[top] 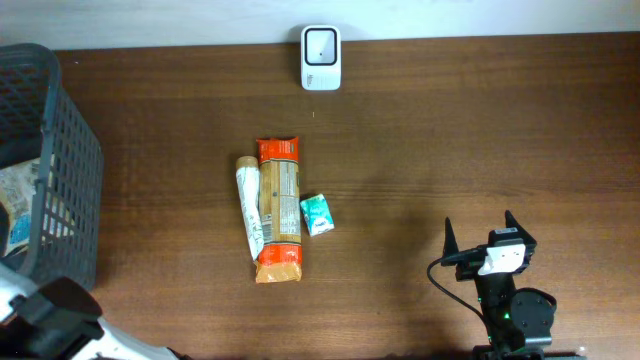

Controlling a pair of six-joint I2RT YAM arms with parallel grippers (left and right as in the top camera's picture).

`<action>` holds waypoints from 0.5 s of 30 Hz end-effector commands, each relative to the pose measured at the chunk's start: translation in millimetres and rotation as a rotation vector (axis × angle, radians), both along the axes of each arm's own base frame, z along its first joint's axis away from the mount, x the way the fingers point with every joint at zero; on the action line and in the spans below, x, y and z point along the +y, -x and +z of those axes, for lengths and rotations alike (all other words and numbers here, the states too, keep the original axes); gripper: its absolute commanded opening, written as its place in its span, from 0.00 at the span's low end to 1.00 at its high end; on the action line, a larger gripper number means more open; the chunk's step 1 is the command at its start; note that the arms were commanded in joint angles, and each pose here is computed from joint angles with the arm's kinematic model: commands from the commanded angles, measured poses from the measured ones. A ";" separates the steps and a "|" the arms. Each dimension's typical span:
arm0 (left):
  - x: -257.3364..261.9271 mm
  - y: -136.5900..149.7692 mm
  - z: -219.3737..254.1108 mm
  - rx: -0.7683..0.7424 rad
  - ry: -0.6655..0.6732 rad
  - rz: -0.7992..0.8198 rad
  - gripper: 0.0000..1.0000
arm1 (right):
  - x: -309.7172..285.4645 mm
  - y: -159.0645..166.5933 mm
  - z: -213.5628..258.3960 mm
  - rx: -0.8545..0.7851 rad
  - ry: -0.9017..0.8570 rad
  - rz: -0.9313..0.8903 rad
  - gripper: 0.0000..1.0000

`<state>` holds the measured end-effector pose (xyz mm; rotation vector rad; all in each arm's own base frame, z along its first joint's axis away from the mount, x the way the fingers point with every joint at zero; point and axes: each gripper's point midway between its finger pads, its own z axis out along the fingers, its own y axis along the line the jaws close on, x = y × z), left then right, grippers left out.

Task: Scan the item barcode
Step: 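Reach the left gripper into the basket and grasp the white-yellow printed bag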

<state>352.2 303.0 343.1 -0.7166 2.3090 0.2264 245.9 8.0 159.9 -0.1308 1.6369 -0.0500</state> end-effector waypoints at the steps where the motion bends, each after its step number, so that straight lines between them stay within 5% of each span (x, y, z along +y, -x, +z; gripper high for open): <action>1: 8.0 4.6 -34.9 0.082 0.056 0.038 0.55 | -0.7 -0.2 -3.0 0.002 0.003 -0.001 0.99; 3: 12.7 9.1 -61.6 0.126 0.112 0.052 0.71 | -0.7 -0.2 -3.0 0.002 0.003 -0.001 0.99; 9: 32.3 45.8 -165.6 0.233 0.345 0.125 0.78 | -0.7 -0.2 -3.0 0.002 0.003 -0.001 0.99; 15: 43.1 79.4 -241.1 0.282 0.406 0.167 0.87 | -0.7 -0.2 -3.0 0.002 0.003 -0.001 0.99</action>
